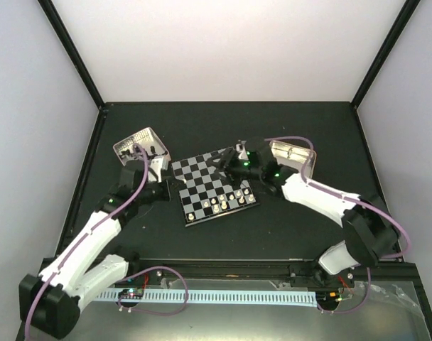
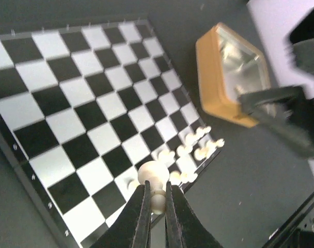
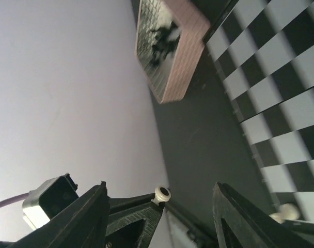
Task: Set up the chess pieces on the board
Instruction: Place the chess piece on the chessboard.
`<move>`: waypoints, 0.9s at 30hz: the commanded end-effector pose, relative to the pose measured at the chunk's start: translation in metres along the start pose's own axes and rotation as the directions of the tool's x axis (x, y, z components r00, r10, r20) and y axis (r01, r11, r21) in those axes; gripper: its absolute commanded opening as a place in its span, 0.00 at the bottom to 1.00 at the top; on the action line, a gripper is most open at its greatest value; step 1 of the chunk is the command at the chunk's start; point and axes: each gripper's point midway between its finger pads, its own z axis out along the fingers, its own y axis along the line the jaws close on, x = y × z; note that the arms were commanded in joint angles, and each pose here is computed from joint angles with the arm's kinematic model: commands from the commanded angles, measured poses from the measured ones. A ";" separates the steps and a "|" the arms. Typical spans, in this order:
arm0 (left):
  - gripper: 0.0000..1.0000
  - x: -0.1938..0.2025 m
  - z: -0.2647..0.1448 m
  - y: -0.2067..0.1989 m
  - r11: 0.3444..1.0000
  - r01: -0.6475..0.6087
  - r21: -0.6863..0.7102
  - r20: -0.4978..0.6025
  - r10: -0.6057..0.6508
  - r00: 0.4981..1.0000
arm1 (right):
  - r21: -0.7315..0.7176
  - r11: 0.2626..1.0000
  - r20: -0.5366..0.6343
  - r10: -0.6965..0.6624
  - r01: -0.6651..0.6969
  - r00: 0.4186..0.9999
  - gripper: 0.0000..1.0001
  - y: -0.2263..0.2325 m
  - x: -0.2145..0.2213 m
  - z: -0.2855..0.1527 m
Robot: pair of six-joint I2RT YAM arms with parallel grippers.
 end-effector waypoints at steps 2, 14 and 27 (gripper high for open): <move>0.01 0.044 0.011 0.014 0.993 -0.016 -0.120 -0.322 -0.023 0.947 | 0.230 0.961 0.190 -0.201 0.155 0.961 0.56 -0.045 -0.043 -0.048; 0.01 0.092 0.053 0.036 0.927 -0.238 -0.292 -0.675 -0.023 0.737 | 0.518 0.838 0.401 -0.416 0.172 0.816 0.56 -0.075 -0.096 -0.133; 0.02 0.099 0.082 0.040 0.925 -0.252 -0.285 -0.716 -0.031 0.698 | 0.534 0.829 0.386 -0.414 0.166 0.824 0.56 -0.087 -0.103 -0.132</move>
